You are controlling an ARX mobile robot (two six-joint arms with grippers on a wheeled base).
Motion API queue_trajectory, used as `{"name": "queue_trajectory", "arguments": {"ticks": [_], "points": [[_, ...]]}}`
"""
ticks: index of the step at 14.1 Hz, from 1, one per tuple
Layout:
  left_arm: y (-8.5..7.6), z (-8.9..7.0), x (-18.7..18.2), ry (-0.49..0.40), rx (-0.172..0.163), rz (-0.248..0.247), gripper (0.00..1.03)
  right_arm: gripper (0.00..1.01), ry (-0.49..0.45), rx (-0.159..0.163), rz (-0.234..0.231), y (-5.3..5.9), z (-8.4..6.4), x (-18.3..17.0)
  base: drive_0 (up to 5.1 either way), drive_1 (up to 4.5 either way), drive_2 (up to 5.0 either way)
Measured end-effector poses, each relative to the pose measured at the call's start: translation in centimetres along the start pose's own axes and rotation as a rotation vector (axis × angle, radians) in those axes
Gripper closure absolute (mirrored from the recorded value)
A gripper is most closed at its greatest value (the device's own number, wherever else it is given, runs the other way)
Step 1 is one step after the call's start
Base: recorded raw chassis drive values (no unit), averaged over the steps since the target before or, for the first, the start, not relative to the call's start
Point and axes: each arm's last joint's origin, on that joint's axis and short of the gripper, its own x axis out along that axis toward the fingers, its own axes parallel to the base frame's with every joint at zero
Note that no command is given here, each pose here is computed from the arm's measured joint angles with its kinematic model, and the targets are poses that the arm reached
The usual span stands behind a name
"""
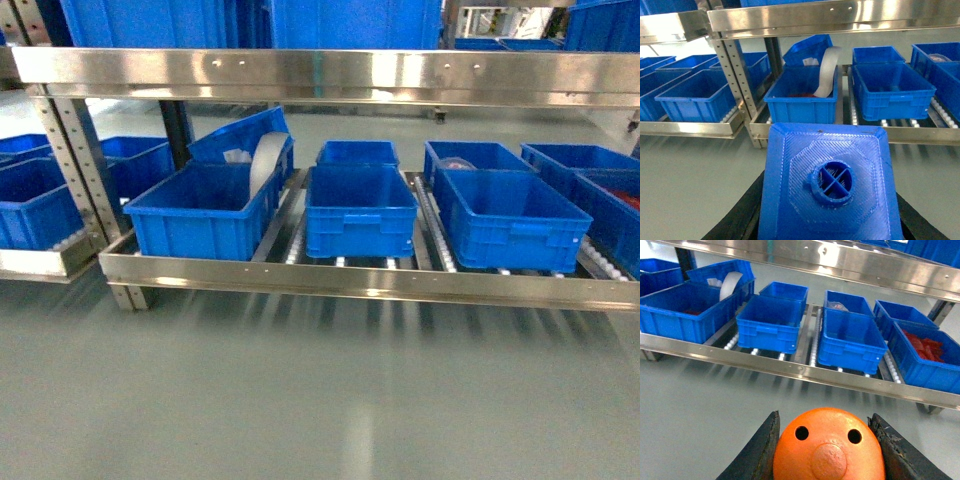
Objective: Sort blue parts and orange caps into right shelf containers
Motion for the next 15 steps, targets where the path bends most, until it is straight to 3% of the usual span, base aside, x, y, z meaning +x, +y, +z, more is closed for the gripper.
{"name": "queue_trajectory", "arguments": {"ticks": [15], "points": [[-0.03, 0.01, 0.0, -0.001, 0.001, -0.004, 0.59, 0.57, 0.0, 0.0, -0.004, -0.03, 0.0, 0.0, -1.6, -1.57, -1.6]]}}
